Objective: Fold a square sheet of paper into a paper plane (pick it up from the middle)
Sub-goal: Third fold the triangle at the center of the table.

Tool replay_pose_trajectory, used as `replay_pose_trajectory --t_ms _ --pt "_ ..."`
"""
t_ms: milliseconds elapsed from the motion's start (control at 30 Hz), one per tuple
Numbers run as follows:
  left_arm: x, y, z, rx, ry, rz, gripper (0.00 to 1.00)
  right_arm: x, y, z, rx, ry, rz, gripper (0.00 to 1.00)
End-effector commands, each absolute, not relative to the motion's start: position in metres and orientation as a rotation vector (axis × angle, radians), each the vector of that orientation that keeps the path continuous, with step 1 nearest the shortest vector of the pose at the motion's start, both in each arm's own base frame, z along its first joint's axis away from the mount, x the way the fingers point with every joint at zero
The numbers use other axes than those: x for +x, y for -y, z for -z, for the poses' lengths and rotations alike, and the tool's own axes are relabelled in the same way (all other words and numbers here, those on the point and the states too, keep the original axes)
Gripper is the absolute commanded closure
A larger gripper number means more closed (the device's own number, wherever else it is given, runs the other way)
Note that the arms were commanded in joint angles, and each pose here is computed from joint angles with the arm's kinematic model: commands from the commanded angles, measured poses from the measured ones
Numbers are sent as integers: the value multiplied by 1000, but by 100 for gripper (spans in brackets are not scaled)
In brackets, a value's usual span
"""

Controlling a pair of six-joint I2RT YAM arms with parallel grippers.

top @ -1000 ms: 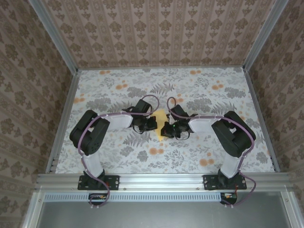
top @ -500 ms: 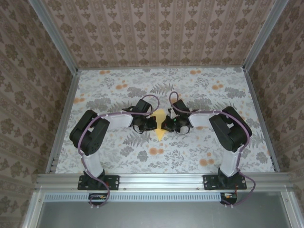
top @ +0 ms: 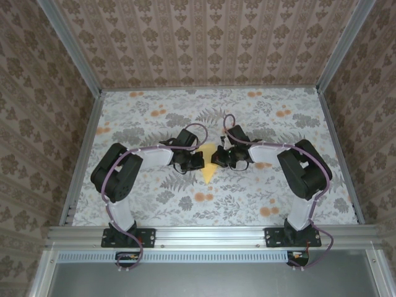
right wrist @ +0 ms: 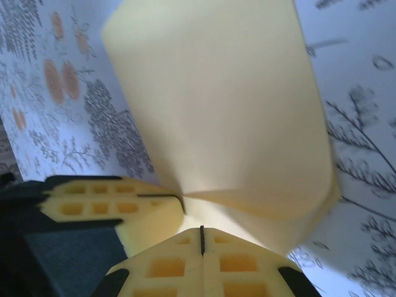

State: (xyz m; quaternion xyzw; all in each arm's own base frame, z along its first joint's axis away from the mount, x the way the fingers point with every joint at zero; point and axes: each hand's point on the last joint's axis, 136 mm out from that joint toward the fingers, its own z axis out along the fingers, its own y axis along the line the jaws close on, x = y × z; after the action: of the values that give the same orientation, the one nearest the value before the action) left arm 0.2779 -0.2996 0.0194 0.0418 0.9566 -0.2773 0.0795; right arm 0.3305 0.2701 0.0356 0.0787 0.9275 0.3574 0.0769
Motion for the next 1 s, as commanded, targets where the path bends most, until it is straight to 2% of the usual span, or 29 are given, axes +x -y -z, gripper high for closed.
replay_pose_trajectory --t_ms 0,467,733,867,967 --pt "259 273 8 113 -2985 641 100 334 -267 -22 251 -2807 -1042 99" --pt "255 265 14 100 -3000 604 100 343 -213 5 412 -2801 -937 99" --pt "259 275 6 145 -2966 673 100 364 -209 -43 385 -2685 -1003 99" --pt "269 288 -15 233 -2896 737 100 355 -213 -57 360 -2667 -1035 99" --pt "278 299 -42 284 -2818 800 95 345 -215 -56 355 -2674 -1035 99"
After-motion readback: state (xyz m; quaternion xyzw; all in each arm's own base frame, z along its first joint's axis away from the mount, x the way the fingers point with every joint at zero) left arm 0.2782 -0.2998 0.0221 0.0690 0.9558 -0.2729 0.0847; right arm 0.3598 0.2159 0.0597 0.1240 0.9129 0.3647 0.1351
